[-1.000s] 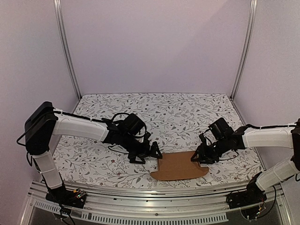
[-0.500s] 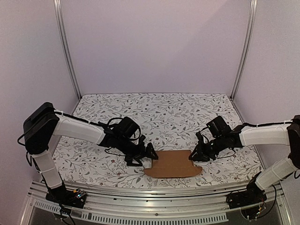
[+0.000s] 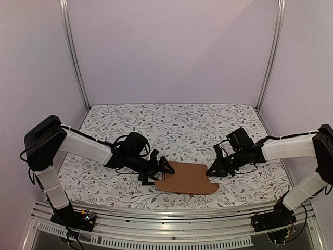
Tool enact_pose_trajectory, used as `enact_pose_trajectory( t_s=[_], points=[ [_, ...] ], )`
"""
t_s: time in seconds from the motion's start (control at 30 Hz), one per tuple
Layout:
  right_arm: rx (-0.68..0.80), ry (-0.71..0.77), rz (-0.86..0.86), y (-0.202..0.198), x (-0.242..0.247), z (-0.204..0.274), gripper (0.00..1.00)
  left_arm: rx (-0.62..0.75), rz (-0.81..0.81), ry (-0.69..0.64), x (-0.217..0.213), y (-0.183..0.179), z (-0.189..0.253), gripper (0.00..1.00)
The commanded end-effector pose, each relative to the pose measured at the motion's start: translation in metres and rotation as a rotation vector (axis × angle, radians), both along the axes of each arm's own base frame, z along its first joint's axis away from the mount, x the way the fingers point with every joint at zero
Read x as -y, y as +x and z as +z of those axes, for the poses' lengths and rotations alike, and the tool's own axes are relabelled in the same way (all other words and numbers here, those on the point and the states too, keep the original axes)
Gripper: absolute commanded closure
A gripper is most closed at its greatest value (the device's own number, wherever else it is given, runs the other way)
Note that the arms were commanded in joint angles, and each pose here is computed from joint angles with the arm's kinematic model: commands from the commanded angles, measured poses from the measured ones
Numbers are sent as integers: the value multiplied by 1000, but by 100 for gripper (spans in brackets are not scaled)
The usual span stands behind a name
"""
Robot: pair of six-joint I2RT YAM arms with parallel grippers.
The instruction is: Fold the paper box
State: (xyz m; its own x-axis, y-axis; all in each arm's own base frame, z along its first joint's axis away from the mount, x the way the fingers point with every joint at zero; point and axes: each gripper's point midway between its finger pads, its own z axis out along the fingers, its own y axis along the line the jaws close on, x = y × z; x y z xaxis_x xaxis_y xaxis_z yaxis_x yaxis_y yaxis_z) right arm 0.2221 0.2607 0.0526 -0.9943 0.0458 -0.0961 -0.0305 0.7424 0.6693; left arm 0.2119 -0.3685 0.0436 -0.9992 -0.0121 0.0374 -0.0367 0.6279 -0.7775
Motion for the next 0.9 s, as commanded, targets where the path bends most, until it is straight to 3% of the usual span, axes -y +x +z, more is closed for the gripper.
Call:
enact_pose_trajectory(
  t_s=[0.0, 0.2, 0.43, 0.87],
  points=[
    [-37, -49, -26, 0, 7, -17, 100, 4, 31, -85, -2, 7, 14, 0],
    [-42, -33, -16, 2, 2, -20, 100, 7, 52, -200, 5, 15, 29, 2],
    [-48, -16, 1, 4, -4, -21, 100, 40, 61, -300, 8, 26, 50, 18],
    [-37, -3, 11, 9, -10, -16, 100, 17, 71, -314, 3, 31, 50, 50]
  ],
)
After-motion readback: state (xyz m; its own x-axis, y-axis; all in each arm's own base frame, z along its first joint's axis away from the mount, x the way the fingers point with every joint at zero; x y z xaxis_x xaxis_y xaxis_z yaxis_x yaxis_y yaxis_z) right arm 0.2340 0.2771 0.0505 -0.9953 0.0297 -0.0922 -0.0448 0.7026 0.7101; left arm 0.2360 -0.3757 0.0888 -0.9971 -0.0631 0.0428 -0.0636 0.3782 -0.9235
